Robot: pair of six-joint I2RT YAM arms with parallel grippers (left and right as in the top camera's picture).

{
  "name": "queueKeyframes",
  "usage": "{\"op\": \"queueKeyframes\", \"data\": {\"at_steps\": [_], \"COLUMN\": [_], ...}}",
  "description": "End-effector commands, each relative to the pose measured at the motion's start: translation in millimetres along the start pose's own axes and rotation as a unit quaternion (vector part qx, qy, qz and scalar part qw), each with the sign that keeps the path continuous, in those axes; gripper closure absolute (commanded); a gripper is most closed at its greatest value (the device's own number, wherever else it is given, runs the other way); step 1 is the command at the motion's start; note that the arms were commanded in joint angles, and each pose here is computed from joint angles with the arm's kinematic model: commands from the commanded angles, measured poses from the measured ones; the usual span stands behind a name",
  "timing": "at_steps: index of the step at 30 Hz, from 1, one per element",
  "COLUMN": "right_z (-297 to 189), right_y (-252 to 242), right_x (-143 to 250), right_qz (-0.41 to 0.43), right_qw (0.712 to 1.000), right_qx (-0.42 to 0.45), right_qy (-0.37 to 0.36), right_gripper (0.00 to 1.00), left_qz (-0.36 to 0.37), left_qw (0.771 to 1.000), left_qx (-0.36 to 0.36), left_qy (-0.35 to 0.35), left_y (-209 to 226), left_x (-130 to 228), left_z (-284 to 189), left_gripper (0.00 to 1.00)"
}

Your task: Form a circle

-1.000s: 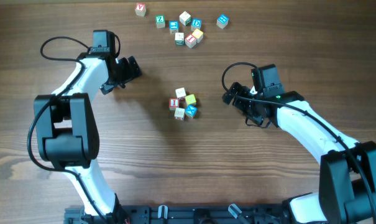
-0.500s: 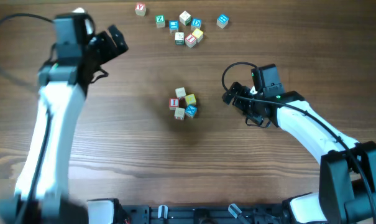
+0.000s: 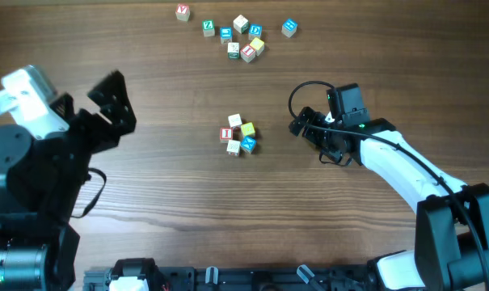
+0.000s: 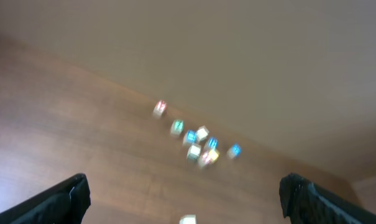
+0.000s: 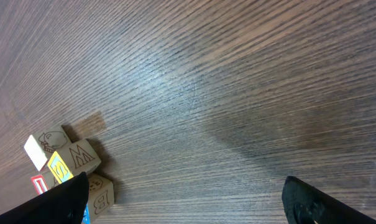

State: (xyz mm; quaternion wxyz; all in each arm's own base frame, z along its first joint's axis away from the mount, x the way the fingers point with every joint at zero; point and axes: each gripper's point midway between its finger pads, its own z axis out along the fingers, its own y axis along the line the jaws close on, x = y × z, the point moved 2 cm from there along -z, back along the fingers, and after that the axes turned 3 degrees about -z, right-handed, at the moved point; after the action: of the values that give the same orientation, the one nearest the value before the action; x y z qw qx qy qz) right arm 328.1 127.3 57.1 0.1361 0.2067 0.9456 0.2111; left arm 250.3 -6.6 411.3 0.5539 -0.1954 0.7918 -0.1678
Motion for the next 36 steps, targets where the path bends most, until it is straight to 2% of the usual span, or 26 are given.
{"op": "queueKeyframes", "data": {"at_steps": [1, 5, 8, 14, 17, 20, 27, 30, 36], "right_z": [-4.6, -4.6, -4.6, -4.6, -4.6, -4.6, -4.6, -4.6, -4.6], "right_y": [2.4, 2.4, 2.4, 2.4, 2.4, 2.4, 2.4, 2.4, 2.4], "right_x": [-3.1, -3.1, -3.1, -3.1, -3.1, -3.1, -3.1, -3.1, -3.1], "right_qz": [-0.011, -0.011, -0.012, -0.011, -0.011, -0.012, -0.011, -0.012, -0.012], "right_qw": [1.000, 1.000, 1.000, 1.000, 1.000, 1.000, 1.000, 1.000, 1.000], "right_qx": [-0.002, -0.002, -0.002, -0.002, -0.002, -0.002, -0.002, -0.002, -0.002], "right_qy": [-0.012, -0.012, -0.012, -0.012, -0.012, -0.012, -0.012, -0.012, -0.012], "right_gripper": [0.00, 0.00, 0.00, 0.00, 0.00, 0.00, 0.00, 0.00, 0.00], "left_qz": [-0.003, 0.004, 0.007, 0.004, 0.007, 0.014, 0.015, 0.017, 0.014], "left_qw": [1.000, 0.993, 0.984, 0.992, 0.984, 0.957, 0.951, 0.943, 0.950], "left_qx": [-0.002, 0.059, 0.087, 0.062, 0.088, 0.142, 0.134, 0.131, 0.119], "left_qy": [0.001, -0.105, -0.155, -0.112, -0.157, -0.254, -0.277, -0.306, -0.287], "left_y": [9.3, 4.2, 10.0, 42.8, 40.2, 30.0, 58.6, 65.4, 73.2], "left_x": [13.9, 4.8, 15.4, 74.4, 70.9, 54.7, 90.9, 89.5, 100.5], "left_z": [7.5, 9.2, 2.6, -5.4, -15.8, -32.6, -29.9, -29.8, -17.6], "left_gripper": [0.00, 0.00, 0.00, 0.00, 0.00, 0.00, 0.00, 0.00, 0.00]}}
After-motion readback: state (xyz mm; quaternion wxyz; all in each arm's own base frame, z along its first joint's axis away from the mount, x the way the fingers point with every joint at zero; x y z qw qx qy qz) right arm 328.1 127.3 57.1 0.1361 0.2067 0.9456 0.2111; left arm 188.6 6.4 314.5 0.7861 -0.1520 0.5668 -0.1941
